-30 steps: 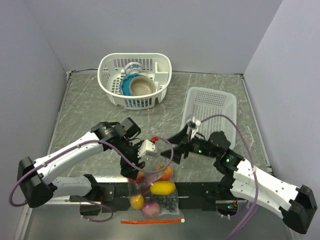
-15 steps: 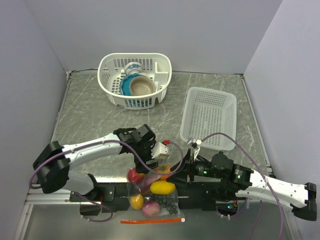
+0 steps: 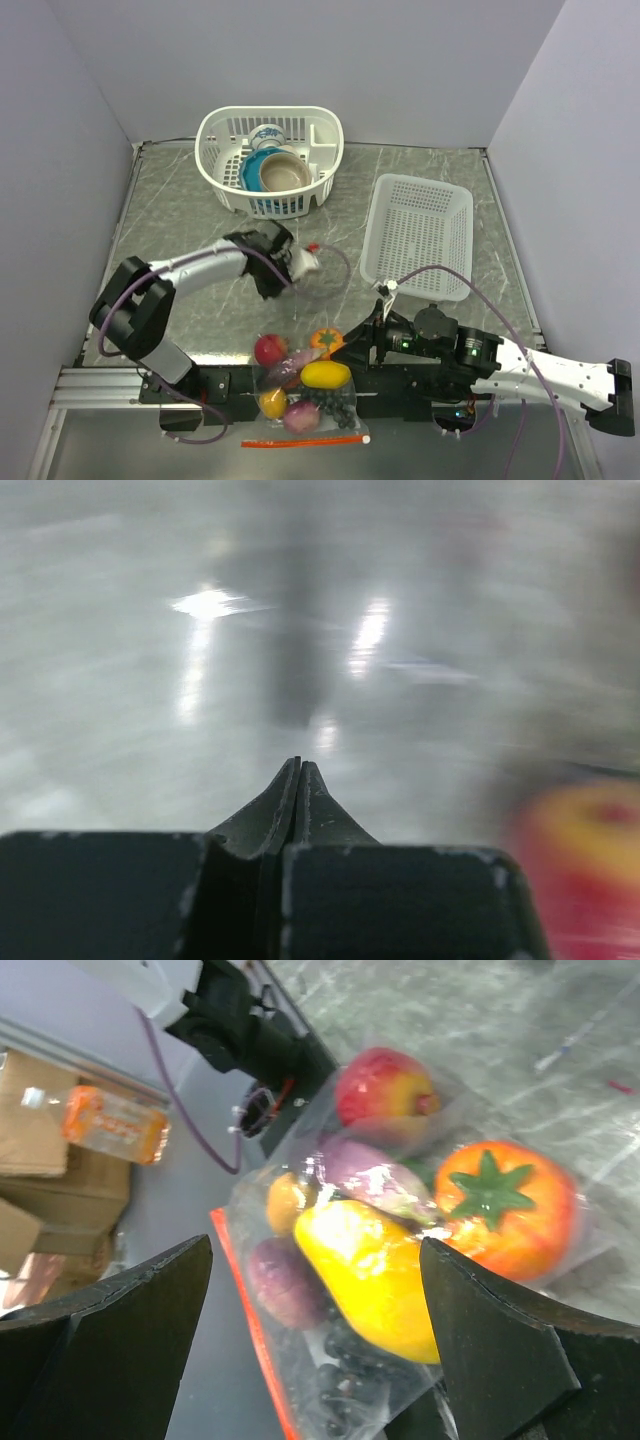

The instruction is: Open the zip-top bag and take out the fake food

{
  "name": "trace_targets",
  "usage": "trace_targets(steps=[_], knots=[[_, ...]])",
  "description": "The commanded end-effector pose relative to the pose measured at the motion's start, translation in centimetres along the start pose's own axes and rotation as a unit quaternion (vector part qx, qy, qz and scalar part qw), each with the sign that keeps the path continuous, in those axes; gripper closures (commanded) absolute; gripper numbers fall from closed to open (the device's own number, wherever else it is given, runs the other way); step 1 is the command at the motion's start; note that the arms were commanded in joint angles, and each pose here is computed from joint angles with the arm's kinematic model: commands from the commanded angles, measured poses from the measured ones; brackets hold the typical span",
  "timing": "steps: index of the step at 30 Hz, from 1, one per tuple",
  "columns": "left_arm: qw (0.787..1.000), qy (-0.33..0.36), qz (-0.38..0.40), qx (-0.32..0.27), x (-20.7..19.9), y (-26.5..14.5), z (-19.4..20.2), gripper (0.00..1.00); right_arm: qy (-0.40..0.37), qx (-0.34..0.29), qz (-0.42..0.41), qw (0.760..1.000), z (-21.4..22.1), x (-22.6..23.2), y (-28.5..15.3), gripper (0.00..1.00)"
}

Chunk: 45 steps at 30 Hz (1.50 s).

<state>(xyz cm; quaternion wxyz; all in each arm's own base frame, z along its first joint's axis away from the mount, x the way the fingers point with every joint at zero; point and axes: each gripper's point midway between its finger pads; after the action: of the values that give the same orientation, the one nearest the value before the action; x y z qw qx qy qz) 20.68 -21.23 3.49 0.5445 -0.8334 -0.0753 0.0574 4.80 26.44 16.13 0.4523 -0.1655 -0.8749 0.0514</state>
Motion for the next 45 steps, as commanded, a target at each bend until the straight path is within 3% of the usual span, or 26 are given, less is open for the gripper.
trace_targets(steps=[1,3,5,6,9,13,20,25,29,33,38,41,42,45], knots=[[0.997,-0.042,-0.064,-0.028,7.8,-3.2,0.1,0.99,-0.015,-0.03,0.017,0.999,-2.0,0.7,-0.8,0.08],[0.995,-0.048,-0.058,-0.062,8.6,-5.4,-1.7,0.95,-0.004,-0.025,0.032,0.999,-1.6,0.1,-1.3,0.08],[0.995,-0.039,-0.033,-0.084,7.3,-8.0,-3.0,0.8,0.012,-0.015,0.055,0.998,-1.0,-0.8,-1.6,0.07],[0.995,-0.035,-0.021,-0.093,6.5,-8.9,-3.5,0.67,0.032,0.007,0.078,0.996,0.1,-1.8,-1.8,0.08],[0.99,-0.014,0.0,-0.143,4.1,-12.7,-5.8,0.54,0.076,0.07,0.087,0.991,3.3,-2.6,-1.6,0.11],[0.984,0.018,-0.013,-0.176,1.6,-15.8,-8.0,0.53,0.103,0.154,0.088,0.979,8.2,-3.2,-1.2,0.13],[0.983,0.036,-0.01,-0.181,-1.2,-16.5,-8.5,0.53,0.083,0.3,0.138,0.94,15.1,-2.2,-3.2,0.13],[0.982,0.039,-0.013,-0.182,-1.8,-16.5,-8.5,0.53,0.097,0.32,0.128,0.934,16.7,-1.6,-3.8,0.13],[0.983,0.041,-0.018,-0.18,-1.8,-16.3,-8.7,0.53,0.132,0.271,0.073,0.951,15.5,0.0,-2.4,0.18],[0.982,0.043,-0.023,-0.184,-2.0,-16.6,-9.1,0.54,0.162,0.238,0.056,0.956,15.4,-0.8,-1.9,0.38],[0.976,0.051,-0.037,-0.208,-2.3,-18.5,-10.7,0.54,0.193,0.227,0.042,0.954,15.3,-0.8,-1.8,0.55],[0.971,0.058,-0.049,-0.225,-2.6,-19.9,-11.7,0.53,0.181,0.219,0.053,0.957,14.8,-0.8,-1.5,0.82],[0.97,0.058,-0.052,-0.229,-2.7,-20.1,-11.9,0.53,0.172,0.208,0.057,0.961,14.2,-0.7,-1.2,0.97],[0.966,0.068,-0.061,-0.242,-3.4,-21.5,-12.8,0.53,0.14,0.17,0.041,0.975,9.9,1.8,0.2,1.0]])
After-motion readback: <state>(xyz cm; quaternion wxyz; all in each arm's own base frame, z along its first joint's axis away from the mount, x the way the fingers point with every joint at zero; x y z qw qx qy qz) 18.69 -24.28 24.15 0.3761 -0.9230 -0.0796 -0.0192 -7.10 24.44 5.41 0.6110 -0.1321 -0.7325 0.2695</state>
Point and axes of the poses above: each gripper's point midway between its finger pads, its own y axis out along the fingers, its own x axis along the line the jaws close on, z = x × y, and after that the axes turned 7 degrees about y, right-handed
